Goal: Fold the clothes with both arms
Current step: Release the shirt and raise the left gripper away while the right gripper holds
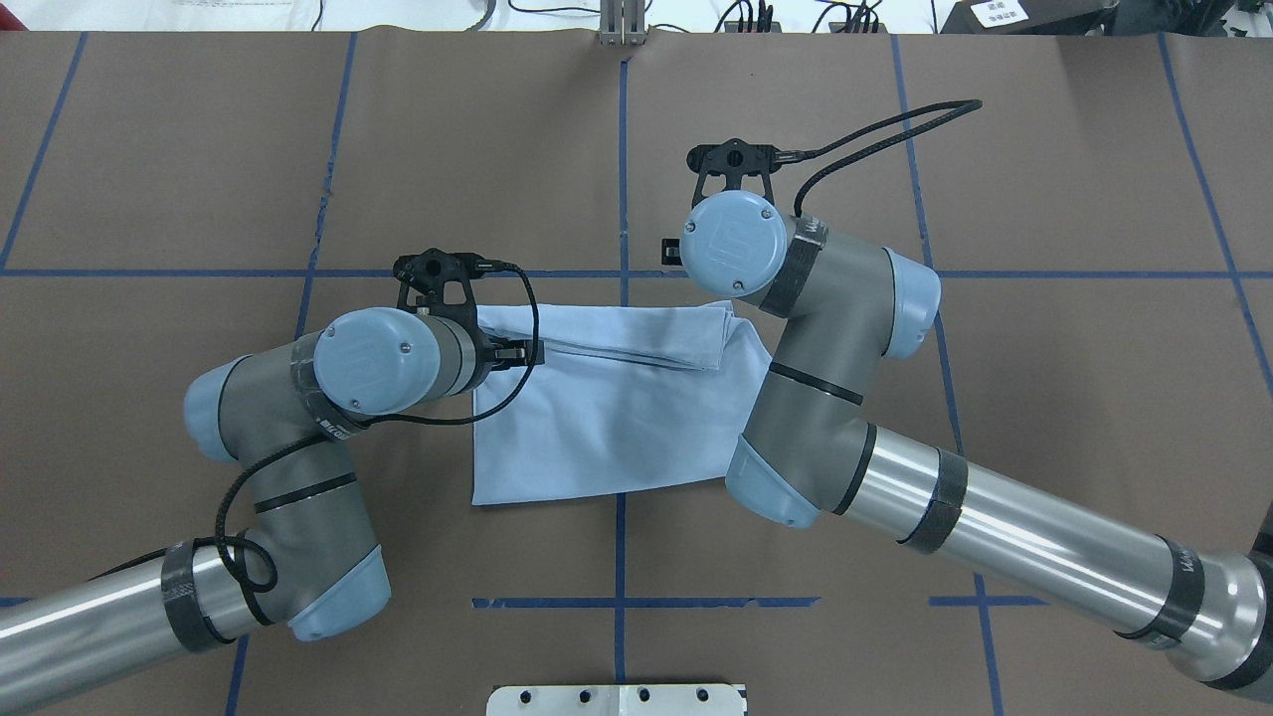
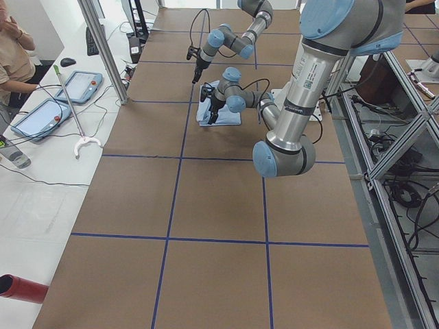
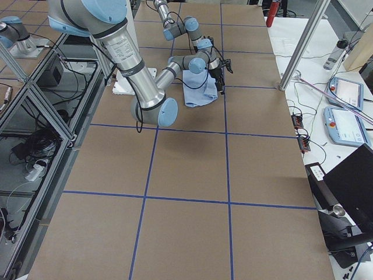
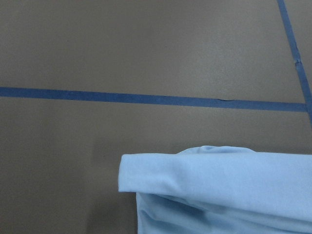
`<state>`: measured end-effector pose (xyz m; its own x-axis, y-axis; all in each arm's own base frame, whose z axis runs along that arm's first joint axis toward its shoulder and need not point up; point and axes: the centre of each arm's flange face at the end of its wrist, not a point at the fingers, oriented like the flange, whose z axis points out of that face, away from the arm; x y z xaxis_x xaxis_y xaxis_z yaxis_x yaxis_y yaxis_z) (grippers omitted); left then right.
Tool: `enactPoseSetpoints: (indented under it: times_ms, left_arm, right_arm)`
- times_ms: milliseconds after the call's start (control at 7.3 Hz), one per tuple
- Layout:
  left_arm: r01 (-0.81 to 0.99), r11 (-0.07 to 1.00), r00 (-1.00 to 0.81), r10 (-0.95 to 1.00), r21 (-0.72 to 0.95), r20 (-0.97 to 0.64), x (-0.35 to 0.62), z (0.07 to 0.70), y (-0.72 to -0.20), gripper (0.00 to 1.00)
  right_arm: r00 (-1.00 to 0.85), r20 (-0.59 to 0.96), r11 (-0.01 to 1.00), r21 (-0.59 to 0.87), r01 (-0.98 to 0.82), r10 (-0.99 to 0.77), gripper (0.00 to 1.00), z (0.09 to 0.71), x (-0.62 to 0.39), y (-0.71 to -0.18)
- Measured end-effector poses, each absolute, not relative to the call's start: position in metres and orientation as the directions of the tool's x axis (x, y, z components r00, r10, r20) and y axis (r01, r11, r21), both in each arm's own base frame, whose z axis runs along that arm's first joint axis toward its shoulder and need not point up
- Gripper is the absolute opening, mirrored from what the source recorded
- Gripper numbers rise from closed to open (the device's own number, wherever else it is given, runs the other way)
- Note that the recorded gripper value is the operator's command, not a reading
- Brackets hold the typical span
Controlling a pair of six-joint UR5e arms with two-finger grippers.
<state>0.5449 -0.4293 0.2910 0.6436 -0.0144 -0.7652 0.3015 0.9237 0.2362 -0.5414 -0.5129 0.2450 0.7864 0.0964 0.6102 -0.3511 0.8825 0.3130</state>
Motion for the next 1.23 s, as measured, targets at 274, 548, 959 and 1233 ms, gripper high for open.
enactPoseSetpoints:
  times_ms: [274, 548, 959, 1233]
  left_arm:
    - [0.311, 0.917, 0.668, -0.023, 0.251, -0.744, 0.566, 0.292, -0.443, 1.00]
    - [0.344, 0.902, 0.681, -0.048, 0.262, -0.731, 0.558, 0.293, -0.473, 1.00]
    - [0.383, 0.881, 0.733, -0.108, 0.277, -0.671, 0.554, 0.308, -0.554, 1.00]
    - [0.362, 0.877, 0.731, -0.056, 0.317, -0.680, 0.523, 0.307, -0.592, 1.00]
  right_arm:
    - [0.786, 0.610, 0.881, 0.313, -0.354, 0.099, 1.00, 0.245, -0.539, -0.515]
    - [0.785, 0.611, 0.880, 0.314, -0.356, 0.100, 1.00, 0.245, -0.537, -0.516]
    - [0.773, 0.627, 0.877, 0.315, -0.362, 0.094, 1.00, 0.236, -0.532, -0.513]
    - [0.731, 0.678, 0.885, 0.289, -0.366, 0.081, 1.00, 0.212, -0.528, -0.493]
